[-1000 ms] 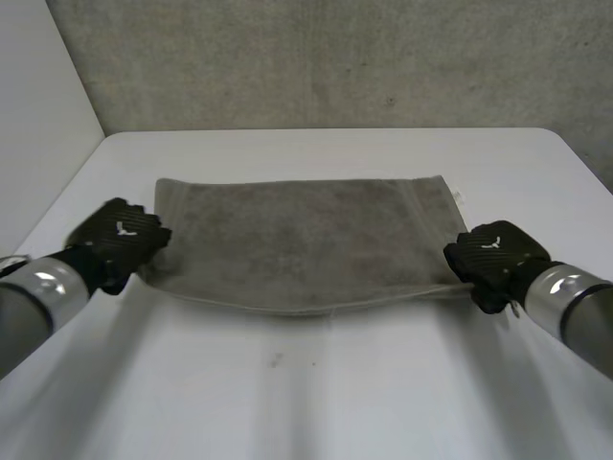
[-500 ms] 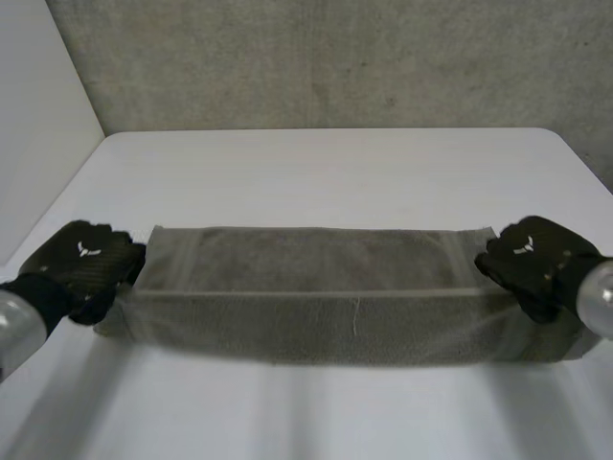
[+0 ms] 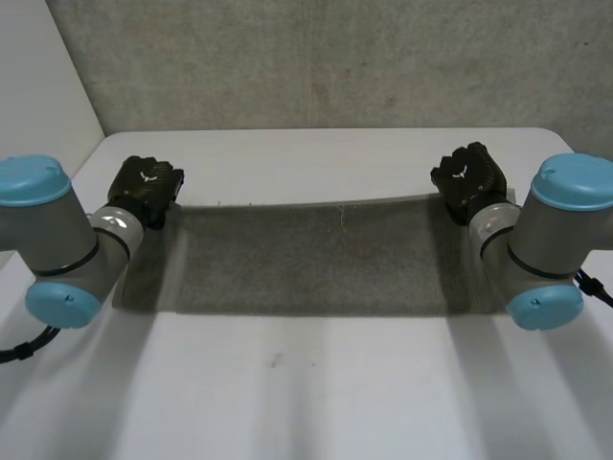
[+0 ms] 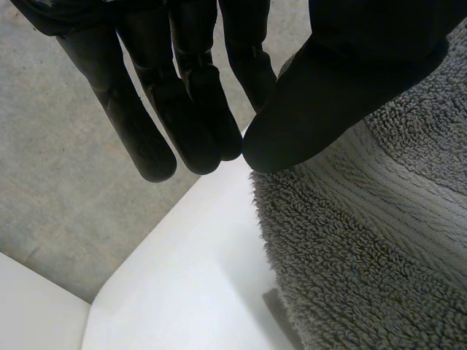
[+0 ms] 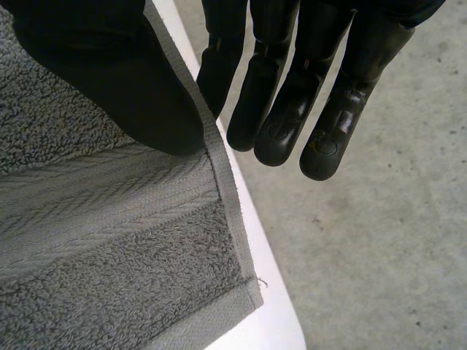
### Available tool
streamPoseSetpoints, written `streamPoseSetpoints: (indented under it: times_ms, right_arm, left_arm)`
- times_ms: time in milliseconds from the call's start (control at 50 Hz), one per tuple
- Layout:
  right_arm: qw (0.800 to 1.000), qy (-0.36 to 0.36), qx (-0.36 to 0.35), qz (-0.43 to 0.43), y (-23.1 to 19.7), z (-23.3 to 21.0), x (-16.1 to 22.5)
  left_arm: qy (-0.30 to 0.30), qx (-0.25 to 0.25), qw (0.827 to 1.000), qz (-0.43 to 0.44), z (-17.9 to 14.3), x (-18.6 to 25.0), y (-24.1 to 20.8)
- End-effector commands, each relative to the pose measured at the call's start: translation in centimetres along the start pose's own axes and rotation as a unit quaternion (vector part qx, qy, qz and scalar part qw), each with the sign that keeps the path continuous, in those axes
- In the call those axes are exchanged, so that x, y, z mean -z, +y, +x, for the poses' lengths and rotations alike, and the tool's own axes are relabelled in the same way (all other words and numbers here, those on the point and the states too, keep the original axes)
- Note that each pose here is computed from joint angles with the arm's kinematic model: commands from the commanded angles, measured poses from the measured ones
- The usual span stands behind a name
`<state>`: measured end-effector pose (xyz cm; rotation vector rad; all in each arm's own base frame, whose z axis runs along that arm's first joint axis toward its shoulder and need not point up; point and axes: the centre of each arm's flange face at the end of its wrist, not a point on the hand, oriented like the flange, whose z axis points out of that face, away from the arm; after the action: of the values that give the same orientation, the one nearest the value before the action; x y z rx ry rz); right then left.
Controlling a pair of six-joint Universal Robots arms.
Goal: Fold the towel.
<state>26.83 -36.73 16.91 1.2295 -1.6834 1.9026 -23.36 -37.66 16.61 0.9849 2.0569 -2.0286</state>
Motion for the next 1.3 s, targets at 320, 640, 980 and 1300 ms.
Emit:
streamPoseSetpoints:
  times_ms: [320,640,980,1300]
  right_arm:
    - [0.994,0.062,-0.086,0.007,-2.3,3.5,0.6]
    - [0.981,-0.050,-0.164,-0.093,-1.9,4.1,7.7]
    - [0.962,-0.089,-0.218,-0.136,4.6,3.5,9.6]
    - [0.961,-0.085,-0.219,-0.145,9.4,1.7,7.1]
  left_arm:
    - [0.002,-0.006,0.999,0.034,0.6,0.3,-2.4]
    - [-0.017,0.027,0.998,0.061,-1.6,6.2,-6.3]
    - [-0.039,0.081,0.995,0.033,-2.1,7.5,-2.4]
    - [-0.035,0.082,0.996,0.025,-1.4,8.1,-1.4]
